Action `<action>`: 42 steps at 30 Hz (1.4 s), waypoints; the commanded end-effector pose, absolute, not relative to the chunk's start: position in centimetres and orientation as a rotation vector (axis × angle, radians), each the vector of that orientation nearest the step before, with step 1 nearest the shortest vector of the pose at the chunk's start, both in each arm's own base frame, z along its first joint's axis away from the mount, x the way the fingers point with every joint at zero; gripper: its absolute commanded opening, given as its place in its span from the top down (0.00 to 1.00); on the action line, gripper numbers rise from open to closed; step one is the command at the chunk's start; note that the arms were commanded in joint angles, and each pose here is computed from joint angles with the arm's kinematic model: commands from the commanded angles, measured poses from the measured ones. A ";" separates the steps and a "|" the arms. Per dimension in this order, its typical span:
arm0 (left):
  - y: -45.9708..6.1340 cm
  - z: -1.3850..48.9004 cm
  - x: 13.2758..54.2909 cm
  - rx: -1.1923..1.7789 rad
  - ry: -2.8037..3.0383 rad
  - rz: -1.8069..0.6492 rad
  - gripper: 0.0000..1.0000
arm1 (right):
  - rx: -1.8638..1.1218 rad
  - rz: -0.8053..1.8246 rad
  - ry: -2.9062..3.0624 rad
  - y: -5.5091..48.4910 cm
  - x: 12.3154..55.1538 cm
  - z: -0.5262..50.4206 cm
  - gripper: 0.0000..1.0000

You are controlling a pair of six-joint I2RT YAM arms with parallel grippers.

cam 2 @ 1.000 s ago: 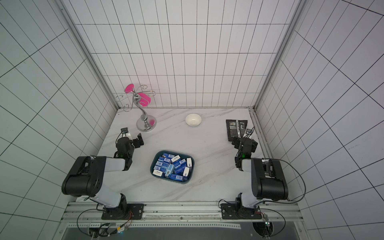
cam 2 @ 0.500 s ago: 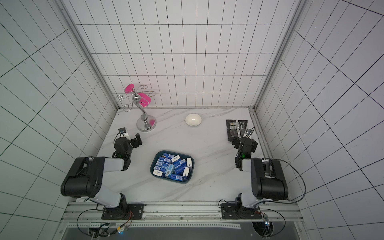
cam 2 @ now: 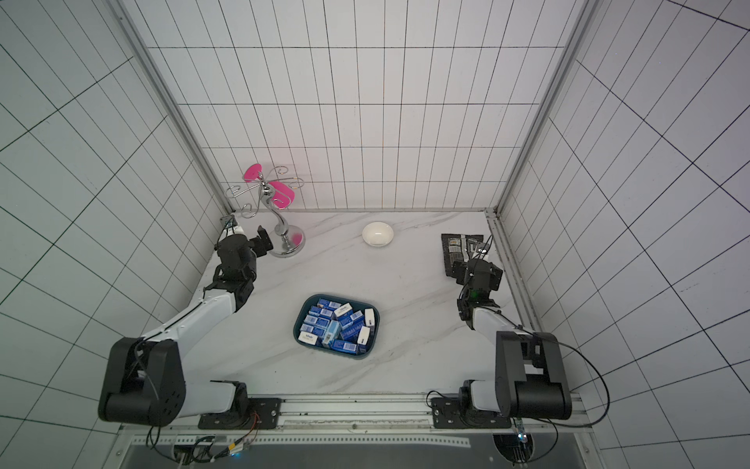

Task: Take the pocket tissues out of the storage box
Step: Pick up the pocket tissues from the storage box.

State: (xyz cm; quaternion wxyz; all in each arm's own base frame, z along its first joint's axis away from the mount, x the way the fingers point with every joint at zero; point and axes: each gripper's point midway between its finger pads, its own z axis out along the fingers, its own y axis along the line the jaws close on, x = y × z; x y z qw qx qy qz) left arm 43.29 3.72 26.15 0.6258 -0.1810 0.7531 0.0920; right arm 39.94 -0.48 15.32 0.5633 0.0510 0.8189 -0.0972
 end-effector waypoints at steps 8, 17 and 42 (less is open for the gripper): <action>0.2 29.2 41.8 -0.437 1.933 -0.005 0.01 | -0.330 -0.044 1.985 14.2 38.2 23.5 0.01; -3.3 29.5 39.2 -0.343 2.035 0.160 0.06 | -0.855 0.390 2.067 27.1 30.4 21.3 0.01; -7.4 26.5 37.7 -0.381 2.117 0.086 0.01 | -0.761 0.350 2.492 28.1 20.6 14.6 0.24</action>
